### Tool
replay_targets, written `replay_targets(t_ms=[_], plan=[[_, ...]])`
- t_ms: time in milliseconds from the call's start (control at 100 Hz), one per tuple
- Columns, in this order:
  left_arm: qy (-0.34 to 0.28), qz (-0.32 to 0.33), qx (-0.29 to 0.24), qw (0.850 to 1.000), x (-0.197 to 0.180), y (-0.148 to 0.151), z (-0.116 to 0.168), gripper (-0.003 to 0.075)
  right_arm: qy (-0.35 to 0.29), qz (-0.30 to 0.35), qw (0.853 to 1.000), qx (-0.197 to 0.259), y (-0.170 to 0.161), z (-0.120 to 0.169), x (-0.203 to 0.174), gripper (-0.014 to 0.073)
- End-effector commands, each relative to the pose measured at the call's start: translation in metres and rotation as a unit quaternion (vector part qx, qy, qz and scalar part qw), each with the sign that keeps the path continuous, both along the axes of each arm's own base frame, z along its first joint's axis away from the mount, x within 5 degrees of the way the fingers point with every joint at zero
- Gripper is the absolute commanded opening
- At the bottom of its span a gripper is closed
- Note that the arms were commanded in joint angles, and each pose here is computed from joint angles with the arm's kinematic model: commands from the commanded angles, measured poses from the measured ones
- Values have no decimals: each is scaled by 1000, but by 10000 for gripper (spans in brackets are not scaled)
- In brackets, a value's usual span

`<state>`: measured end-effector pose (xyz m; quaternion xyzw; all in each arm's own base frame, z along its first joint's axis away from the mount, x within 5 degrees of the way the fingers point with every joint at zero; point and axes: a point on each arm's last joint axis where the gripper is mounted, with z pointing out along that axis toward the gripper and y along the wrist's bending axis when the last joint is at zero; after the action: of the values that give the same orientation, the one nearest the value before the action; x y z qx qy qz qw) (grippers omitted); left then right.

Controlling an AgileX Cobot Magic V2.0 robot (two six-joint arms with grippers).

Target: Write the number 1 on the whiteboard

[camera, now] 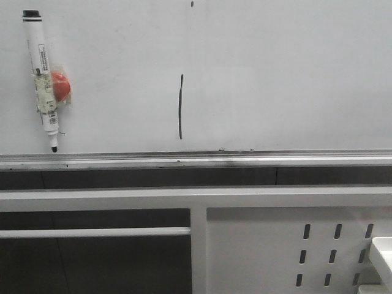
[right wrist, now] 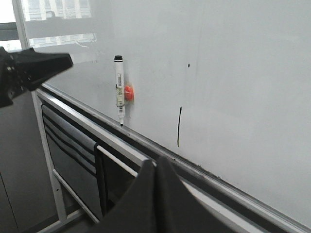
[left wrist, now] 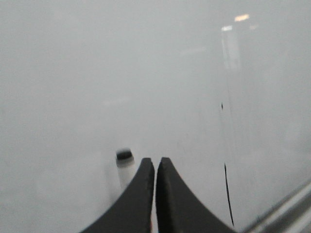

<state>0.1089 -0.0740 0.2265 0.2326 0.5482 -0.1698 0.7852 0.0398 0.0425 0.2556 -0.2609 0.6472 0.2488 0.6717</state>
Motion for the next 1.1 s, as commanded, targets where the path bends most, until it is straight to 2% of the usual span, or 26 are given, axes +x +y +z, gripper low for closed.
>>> replay_targets(t_ms=[0, 100, 250, 370, 450, 590, 750, 780, 920, 1090], plan=[[-120, 21, -74, 990, -16, 15, 31, -20, -19, -23, 999, 24, -3, 12, 2, -69], [-117, 59, -63, 989, -30, 31, 34, -20, -19, -23, 999, 24, -3, 12, 2, -69], [-49, 124, -18, 991, -42, 48, 21, -20, -19, -23, 999, 24, -3, 12, 2, -69], [12, 166, -22, 986, -52, 58, 9, -20, -19, -23, 999, 24, -3, 12, 2, -69], [55, 191, -27, 980, -57, 63, -1, -20, -19, -23, 999, 24, -3, 12, 2, -69], [143, 220, 7, 965, -53, 65, -18, -20, -18, -22, 999, 23, -3, 12, 2, -69], [209, 228, 20, 951, -51, 66, -41, -20, -19, -23, 999, 24, -3, 12, 2, -69], [235, 227, 32, 945, -52, 66, -45, -20, -19, -23, 999, 24, -3, 12, 2, -69], [261, 236, 60, 934, -53, 67, -52, -20, -19, -23, 999, 24, -4, 12, 2, -69], [265, 255, 40, 929, -52, 70, -52, -20, -19, -23, 999, 24, -4, 12, 2, -69]])
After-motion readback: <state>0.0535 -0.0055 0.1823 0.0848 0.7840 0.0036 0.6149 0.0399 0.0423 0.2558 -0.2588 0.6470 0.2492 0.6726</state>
